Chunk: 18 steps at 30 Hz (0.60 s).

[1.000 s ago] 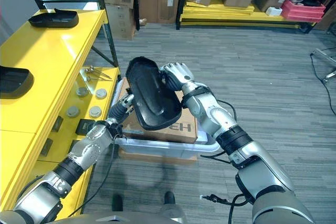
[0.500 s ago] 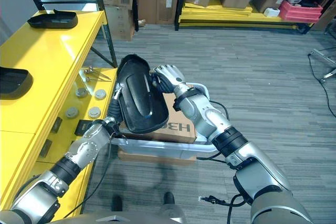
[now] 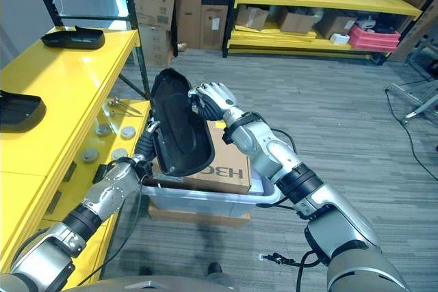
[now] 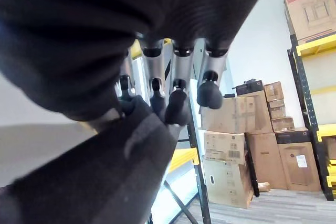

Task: Move parts from the plastic box to the shelf.

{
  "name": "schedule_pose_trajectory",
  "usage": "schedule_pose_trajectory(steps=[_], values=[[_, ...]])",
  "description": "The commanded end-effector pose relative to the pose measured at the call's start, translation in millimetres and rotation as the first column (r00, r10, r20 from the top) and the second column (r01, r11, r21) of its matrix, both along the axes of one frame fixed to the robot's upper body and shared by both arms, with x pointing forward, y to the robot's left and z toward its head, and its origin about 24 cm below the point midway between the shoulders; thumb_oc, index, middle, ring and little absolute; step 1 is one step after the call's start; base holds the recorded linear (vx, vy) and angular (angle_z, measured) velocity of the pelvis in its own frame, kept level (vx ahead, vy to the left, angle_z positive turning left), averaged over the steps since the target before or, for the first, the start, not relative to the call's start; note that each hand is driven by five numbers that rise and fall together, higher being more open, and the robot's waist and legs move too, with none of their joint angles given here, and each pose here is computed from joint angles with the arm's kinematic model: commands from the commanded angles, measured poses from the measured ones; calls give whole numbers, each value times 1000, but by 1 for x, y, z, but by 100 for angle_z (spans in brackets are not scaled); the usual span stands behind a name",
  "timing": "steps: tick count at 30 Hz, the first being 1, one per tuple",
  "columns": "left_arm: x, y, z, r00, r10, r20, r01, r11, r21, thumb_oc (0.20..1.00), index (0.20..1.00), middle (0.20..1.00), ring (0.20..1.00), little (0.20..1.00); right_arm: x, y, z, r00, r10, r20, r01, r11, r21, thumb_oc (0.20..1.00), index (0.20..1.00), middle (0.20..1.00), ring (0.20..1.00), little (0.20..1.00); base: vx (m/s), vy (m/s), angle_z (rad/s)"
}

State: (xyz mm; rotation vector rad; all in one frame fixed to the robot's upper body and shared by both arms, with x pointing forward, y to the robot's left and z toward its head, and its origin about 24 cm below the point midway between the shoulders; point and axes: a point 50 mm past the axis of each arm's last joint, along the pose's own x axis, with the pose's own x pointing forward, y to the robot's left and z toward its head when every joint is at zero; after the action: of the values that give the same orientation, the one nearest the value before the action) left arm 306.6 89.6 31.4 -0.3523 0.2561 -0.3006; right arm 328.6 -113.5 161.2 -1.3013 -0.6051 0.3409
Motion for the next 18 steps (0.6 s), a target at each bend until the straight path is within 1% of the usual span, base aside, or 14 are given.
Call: schedule_pose_trajectory(steps=[1,2,3,4,5,10,13,18], values=[[23,-43,71,942,-7,337,16,1000,-25,200,200,200,200,200,-27,56,26,949,297,106,-307,947,95,200,200,200,200,200,0,0,0],[23,-43,72,937,-3,349,6,1000,-5,200,200,200,200,200,-27,56,26,948,299,105,-311,942,125,429,429,429,429,429,-21,-30,0],[23,-40,71,930,11,366,-26,999,35,200,200,200,200,200,-27,56,29,947,296,123,-313,939,146,1000,1000,1000,1000,1000,-19,-39,1],[24,-36,74,916,27,401,-59,996,67,200,200,200,200,200,-29,54,33,946,294,137,-316,929,191,1000,1000,1000,1000,1000,-15,-34,0],[26,-27,78,902,70,425,-117,989,86,200,200,200,200,200,-31,48,40,948,277,156,-314,897,311,1000,1000,1000,1000,1000,0,0,0],[28,-18,85,873,117,473,-186,977,102,200,200,200,200,200,-36,41,49,942,269,199,-327,867,376,1000,1000,1000,1000,1000,0,0,0],[29,-13,91,839,137,526,-251,956,151,200,200,200,200,200,-40,31,59,939,244,243,-328,846,420,1000,1000,1000,1000,1000,0,0,0],[30,3,98,790,191,582,-354,918,179,200,200,200,200,200,-48,10,70,938,181,297,-322,773,546,1000,1000,1000,1000,1000,0,0,0]])
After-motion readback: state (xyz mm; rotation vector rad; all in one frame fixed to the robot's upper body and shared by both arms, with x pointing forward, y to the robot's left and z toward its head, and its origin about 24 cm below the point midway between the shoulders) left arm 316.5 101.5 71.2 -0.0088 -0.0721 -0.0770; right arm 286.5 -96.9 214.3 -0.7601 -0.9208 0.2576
